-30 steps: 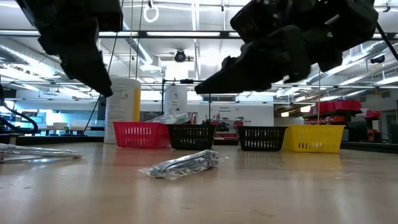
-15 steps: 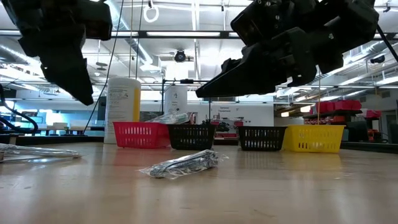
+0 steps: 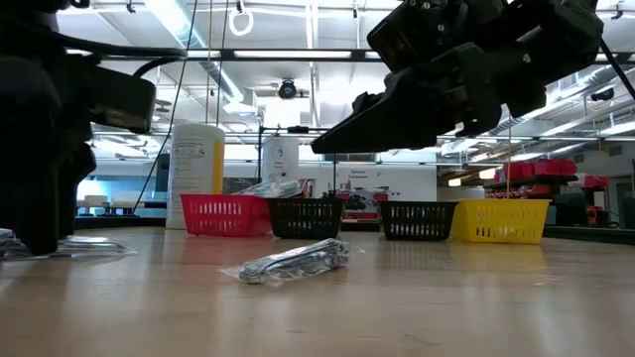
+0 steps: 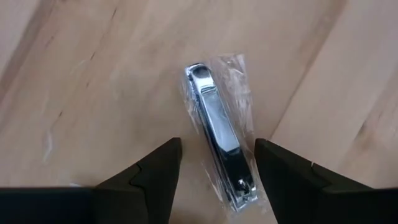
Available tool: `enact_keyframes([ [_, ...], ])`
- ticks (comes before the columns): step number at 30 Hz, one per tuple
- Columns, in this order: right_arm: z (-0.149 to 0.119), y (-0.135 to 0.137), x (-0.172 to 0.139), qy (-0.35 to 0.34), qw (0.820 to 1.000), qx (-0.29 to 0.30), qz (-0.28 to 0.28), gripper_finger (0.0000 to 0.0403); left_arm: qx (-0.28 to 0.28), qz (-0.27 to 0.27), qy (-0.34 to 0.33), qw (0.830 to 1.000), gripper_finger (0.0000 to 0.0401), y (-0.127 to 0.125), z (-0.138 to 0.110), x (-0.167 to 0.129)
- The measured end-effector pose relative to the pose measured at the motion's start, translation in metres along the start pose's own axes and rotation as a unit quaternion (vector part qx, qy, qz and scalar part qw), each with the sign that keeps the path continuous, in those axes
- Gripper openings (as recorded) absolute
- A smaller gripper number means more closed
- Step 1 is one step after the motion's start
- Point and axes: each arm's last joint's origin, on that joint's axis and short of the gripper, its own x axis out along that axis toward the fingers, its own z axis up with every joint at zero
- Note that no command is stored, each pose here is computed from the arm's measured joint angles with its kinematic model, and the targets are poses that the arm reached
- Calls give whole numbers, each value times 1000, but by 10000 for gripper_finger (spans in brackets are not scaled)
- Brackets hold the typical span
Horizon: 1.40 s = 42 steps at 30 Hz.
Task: Pick & Place Travel size toiletries
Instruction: Put the silver nail cutter into the right black basket
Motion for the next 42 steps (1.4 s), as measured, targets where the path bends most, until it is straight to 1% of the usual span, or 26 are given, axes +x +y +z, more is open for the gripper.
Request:
enact_keyframes([
  [4, 1, 0, 0, -5, 1000, 0, -1, 193, 23, 9, -9, 1000, 215, 1, 1, 1],
  [7, 1, 0, 0, -7, 1000, 0, -1, 193, 36, 12, -14, 999, 199, 0, 2, 0],
  [13, 1, 0, 0, -8, 1000, -6, -1, 193, 33, 23, -26, 999, 133, 1, 5, 0],
  [17, 1, 0, 0, -8, 1000, -6, -1, 193, 38, 26, -57, 997, 85, 1, 11, 1],
  [20, 1, 0, 0, -8, 1000, -6, -1, 193, 45, 14, -94, 994, 60, -2, 20, 2],
  [23, 1, 0, 0, -8, 1000, -6, -1, 193, 59, 9, -139, 989, 58, -7, 31, 0],
  [26, 1, 0, 0, -8, 1000, -6, -2, 193, 83, -24, -193, 977, 66, -19, 48, -8],
  [29, 1, -2, 0, -2, 1000, -17, -25, 193, 113, -42, -230, 966, 72, -26, 67, -16],
  [32, 1, -3, 0, 2, 999, -27, -40, 193, 132, -40, -257, 956, 69, -29, 83, -24],
  [36, 2, -2, 0, -6, 999, -28, -26, 193, 143, -26, -268, 952, 65, -26, 94, -27],
  [42, 4, -3, 0, -18, 999, -27, -34, 193, 137, -17, -274, 952, 68, -23, 99, -27],
])
